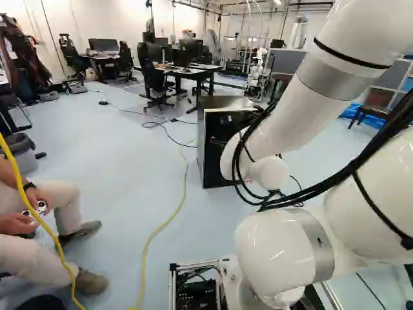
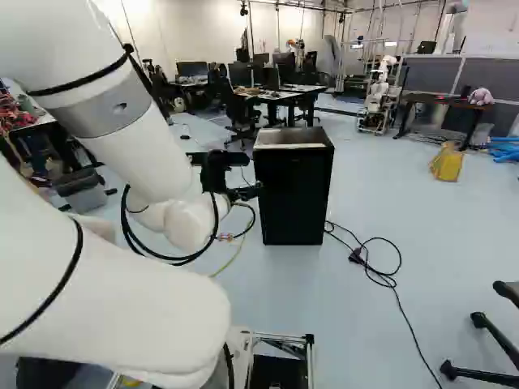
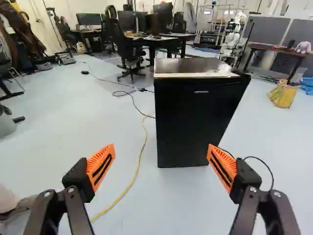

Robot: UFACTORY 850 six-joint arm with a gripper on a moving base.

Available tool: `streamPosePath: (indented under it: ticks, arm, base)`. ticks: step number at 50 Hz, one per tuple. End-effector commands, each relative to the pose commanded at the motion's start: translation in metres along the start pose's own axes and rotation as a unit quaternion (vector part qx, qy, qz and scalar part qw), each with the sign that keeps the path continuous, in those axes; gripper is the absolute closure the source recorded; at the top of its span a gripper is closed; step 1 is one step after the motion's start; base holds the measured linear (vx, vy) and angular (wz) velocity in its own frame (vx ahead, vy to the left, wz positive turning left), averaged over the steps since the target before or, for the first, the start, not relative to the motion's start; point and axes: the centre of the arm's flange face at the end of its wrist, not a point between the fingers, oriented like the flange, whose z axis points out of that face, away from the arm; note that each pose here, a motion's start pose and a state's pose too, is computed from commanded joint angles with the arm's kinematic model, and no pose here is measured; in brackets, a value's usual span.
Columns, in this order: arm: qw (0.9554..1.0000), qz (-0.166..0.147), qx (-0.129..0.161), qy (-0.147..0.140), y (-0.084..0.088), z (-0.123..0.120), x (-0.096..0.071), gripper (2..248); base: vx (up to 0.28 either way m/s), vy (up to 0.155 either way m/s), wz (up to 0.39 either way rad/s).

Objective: Grab a drink from the fridge

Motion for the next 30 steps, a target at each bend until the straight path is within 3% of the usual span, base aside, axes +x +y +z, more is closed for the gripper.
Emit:
streamPosePath:
  ticks: [30]
  arm:
    - [1.0,0.0,0.0,0.0,0.0,0.0,0.0,3]
  base:
    - [0.0,0.0,0.0]
